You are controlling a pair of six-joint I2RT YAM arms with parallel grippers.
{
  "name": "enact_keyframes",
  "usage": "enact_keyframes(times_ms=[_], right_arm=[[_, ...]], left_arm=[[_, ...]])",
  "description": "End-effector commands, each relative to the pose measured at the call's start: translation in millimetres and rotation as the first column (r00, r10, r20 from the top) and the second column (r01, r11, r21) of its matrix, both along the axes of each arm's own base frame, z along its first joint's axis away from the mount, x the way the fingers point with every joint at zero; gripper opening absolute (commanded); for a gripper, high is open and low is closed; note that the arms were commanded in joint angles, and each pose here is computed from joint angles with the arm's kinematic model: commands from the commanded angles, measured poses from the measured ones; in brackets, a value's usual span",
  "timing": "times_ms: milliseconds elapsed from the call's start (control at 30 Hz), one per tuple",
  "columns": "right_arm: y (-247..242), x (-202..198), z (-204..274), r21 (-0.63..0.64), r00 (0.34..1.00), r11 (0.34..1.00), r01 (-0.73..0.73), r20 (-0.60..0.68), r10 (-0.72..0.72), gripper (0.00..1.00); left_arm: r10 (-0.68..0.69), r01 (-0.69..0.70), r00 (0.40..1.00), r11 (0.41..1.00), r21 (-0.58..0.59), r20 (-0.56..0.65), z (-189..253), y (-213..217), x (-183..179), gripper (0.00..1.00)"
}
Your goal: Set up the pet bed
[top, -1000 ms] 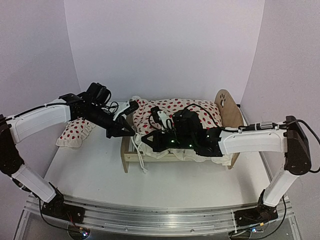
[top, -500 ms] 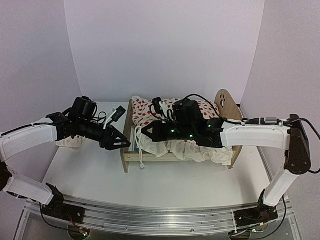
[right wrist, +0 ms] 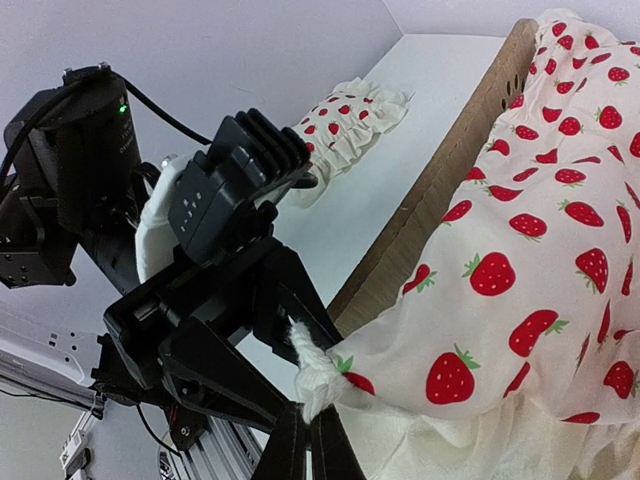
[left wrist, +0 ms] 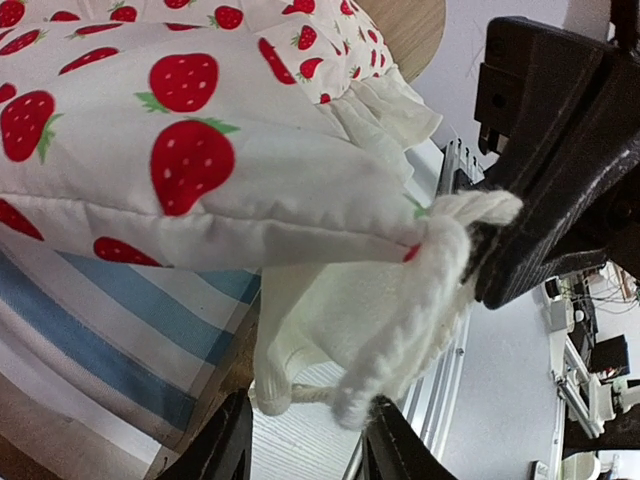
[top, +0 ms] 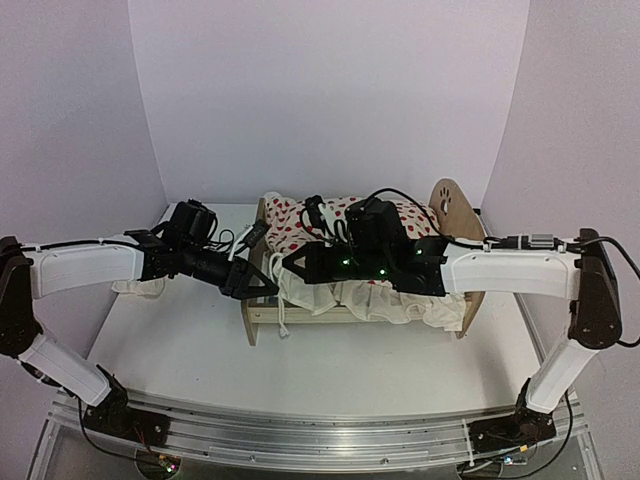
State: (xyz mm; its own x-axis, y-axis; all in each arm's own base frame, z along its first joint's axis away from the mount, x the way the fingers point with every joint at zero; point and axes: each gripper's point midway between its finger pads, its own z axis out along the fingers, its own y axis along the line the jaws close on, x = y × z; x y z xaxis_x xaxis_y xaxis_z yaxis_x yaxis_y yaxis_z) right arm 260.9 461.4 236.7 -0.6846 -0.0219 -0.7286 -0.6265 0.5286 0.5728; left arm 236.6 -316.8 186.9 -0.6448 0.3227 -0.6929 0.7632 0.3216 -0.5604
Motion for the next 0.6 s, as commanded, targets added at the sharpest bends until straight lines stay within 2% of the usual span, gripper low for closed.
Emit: enact_keyframes(times_ms=[0,233,400,533,567], right_arm=[[2,-3,16,0.041,1.0,0.999,-0.015,0.01,0.015,0.0],[1,-3,11,0.033,1.0,0.999,-0.014,0.005,0.014,0.0],[0,-3,12,0.032,1.0,0.999,-0.013,0.008,0.012,0.0],[-8,1,7,0.018,1.0,1.0,0.013,0.005,-0.013,0.0],[-12,2,5,0.013,1.0,1.0,0.025,0.003,-0.025,0.0]], left_arm=[[-0.019,0.027,0.995,0.997,-0.077,0.093,34,-13,11,0.34],[-0.039,0.048,0.993,0.995,-0.086,0.109,38,-14,9,0.24],[-0.04,0.051,0.992,0.995,-0.088,0.123,41,-15,11,0.01],[-0.068,0.072,0.988,0.997,-0.024,0.142,39,-8,5,0.0],[-0.094,0.094,0.98,0.996,0.006,0.178,39,-4,3,0.0]])
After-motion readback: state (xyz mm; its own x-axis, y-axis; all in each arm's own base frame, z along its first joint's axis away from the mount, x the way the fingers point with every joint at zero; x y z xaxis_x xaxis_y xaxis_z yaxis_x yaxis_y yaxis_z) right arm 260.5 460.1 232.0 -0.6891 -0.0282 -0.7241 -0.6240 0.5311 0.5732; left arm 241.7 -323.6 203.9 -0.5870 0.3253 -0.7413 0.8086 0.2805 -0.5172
